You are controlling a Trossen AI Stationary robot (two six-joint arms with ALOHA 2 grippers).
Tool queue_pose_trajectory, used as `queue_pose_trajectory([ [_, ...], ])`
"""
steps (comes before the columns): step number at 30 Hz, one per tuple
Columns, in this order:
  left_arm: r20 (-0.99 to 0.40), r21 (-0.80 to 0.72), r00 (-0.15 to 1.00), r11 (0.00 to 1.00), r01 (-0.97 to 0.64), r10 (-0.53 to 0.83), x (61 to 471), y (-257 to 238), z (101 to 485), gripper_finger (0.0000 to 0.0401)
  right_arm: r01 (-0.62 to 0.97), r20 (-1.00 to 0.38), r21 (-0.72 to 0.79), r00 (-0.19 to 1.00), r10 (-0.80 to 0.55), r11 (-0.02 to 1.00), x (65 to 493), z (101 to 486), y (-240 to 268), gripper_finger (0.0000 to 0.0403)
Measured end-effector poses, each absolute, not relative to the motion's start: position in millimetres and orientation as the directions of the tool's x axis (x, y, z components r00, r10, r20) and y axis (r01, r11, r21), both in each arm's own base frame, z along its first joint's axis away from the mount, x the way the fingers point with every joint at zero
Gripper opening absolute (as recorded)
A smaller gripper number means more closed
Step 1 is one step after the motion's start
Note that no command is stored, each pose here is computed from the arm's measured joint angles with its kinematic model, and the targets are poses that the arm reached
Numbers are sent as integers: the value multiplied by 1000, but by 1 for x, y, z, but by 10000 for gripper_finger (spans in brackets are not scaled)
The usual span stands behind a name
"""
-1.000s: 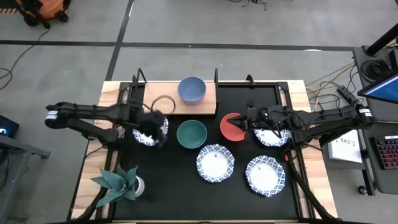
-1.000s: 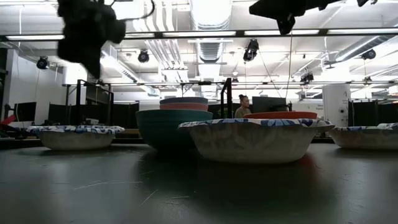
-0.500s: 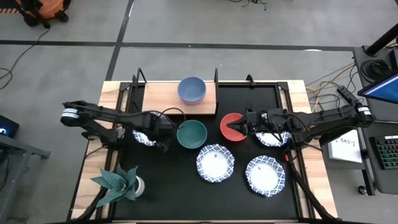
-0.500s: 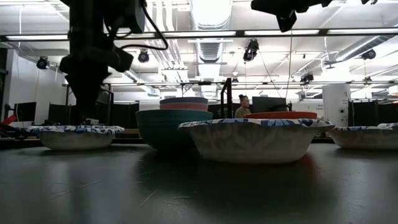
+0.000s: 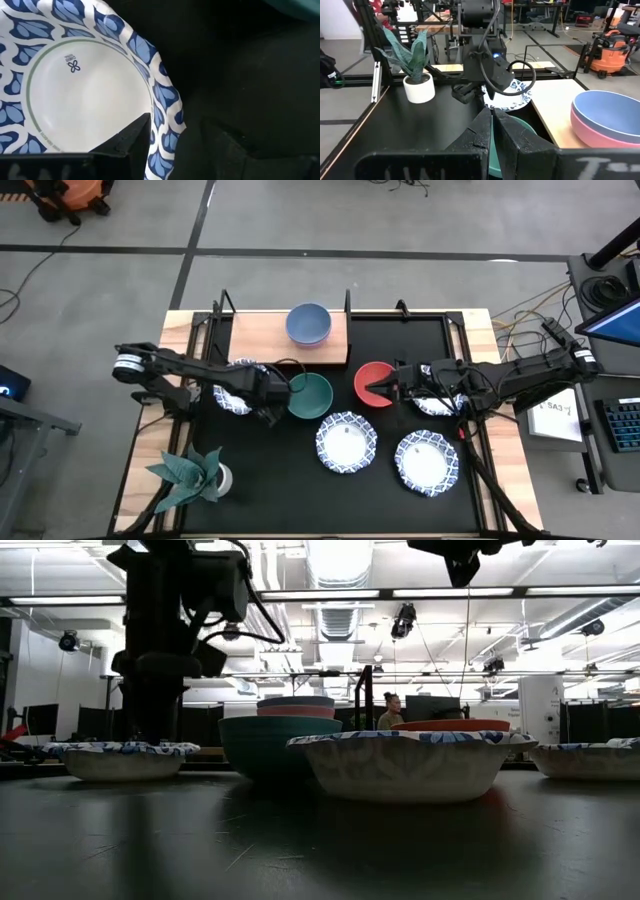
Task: Place and stack bowls onto a shelf
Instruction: Put the white patterned bowl on the shelf
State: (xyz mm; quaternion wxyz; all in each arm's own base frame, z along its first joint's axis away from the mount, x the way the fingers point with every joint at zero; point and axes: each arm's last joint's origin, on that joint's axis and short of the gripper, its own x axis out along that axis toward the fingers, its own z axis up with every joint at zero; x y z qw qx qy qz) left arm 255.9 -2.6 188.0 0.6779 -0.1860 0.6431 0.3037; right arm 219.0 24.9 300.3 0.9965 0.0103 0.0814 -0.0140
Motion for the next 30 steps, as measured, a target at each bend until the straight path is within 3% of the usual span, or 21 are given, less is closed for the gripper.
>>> queue_pose_trajectory([
  [12,-977,201,-72,747,-634,201,263,-2,167,118,30,-164,18,986,-26,999,219,300,25,9],
  [22,-980,190,-76,759,-622,183,263,-3,168,8,30,-183,13,983,-27,999,219,298,25,9],
  [27,-981,190,-92,777,-600,168,259,-7,178,4,27,-185,-1,982,-27,1000,219,298,25,9],
  [30,-981,192,-102,840,-507,162,257,-15,196,2,25,-184,-11,983,-27,1000,219,298,25,9],
])
